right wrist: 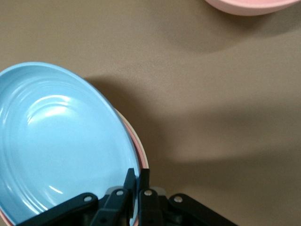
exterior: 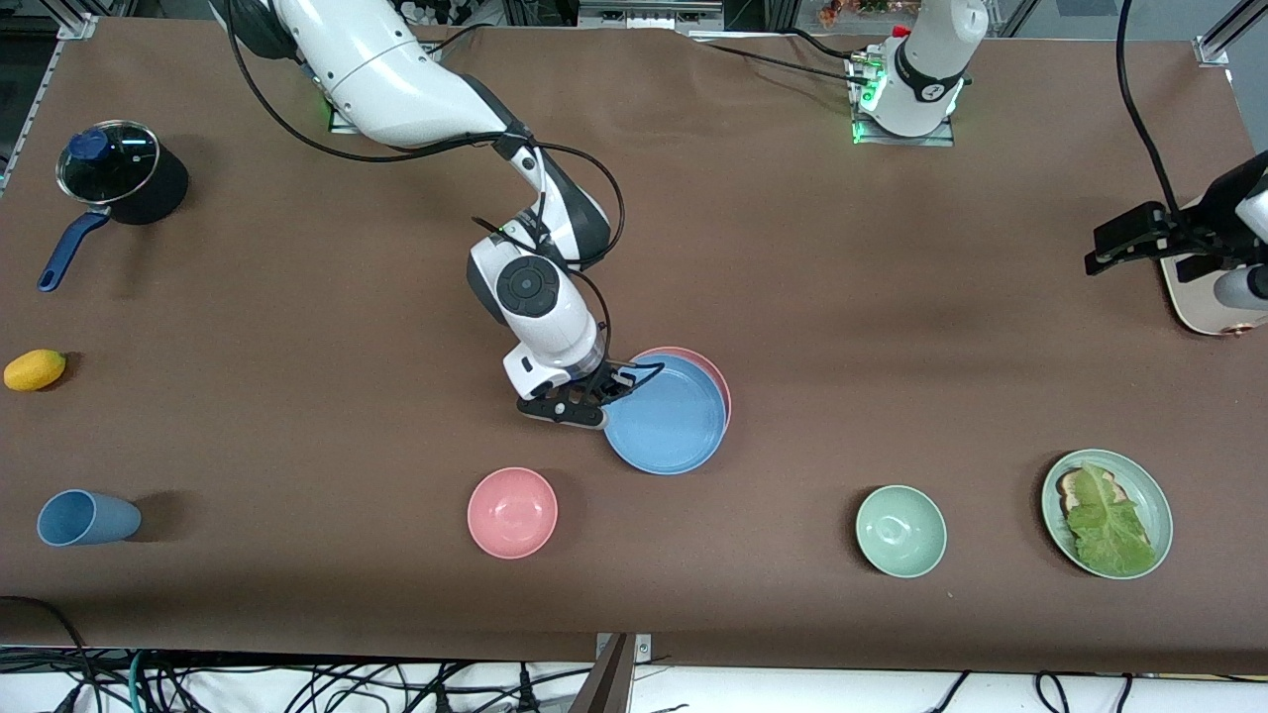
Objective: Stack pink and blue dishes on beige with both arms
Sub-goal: 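Open the right gripper to release the blue plate on the stack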
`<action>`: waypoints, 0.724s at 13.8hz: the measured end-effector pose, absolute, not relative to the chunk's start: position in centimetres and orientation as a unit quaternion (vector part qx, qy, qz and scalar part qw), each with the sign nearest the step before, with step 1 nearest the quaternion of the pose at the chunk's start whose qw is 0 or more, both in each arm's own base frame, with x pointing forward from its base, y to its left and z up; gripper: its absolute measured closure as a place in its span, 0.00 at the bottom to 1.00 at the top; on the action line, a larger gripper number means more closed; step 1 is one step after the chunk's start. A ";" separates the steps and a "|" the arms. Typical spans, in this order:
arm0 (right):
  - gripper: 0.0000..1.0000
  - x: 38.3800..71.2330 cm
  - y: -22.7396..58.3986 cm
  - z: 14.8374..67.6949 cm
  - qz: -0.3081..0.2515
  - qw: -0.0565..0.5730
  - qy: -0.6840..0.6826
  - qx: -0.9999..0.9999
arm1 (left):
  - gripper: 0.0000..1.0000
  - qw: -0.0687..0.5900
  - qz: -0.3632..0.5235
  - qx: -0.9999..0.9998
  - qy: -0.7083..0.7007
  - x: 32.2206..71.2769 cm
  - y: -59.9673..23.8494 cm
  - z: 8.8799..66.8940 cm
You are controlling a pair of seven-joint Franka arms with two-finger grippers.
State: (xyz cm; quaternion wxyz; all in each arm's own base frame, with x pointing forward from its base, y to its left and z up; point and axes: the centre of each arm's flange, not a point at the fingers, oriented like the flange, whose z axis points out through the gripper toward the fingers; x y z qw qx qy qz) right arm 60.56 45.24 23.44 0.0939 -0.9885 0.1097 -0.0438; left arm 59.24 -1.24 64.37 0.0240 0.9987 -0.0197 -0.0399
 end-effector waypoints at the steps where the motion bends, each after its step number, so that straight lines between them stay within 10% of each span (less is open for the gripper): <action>1: 0.94 60.5 45.2 23.2 -0.043 0.093 0.110 -0.989 | 0.00 0.024 -0.043 0.999 -0.019 58.9 -1.3 64.4; 10: 0.42 61.8 43.8 24.2 -0.054 0.057 0.100 -0.992 | 0.00 0.022 -0.073 0.997 0.016 57.7 -1.6 63.9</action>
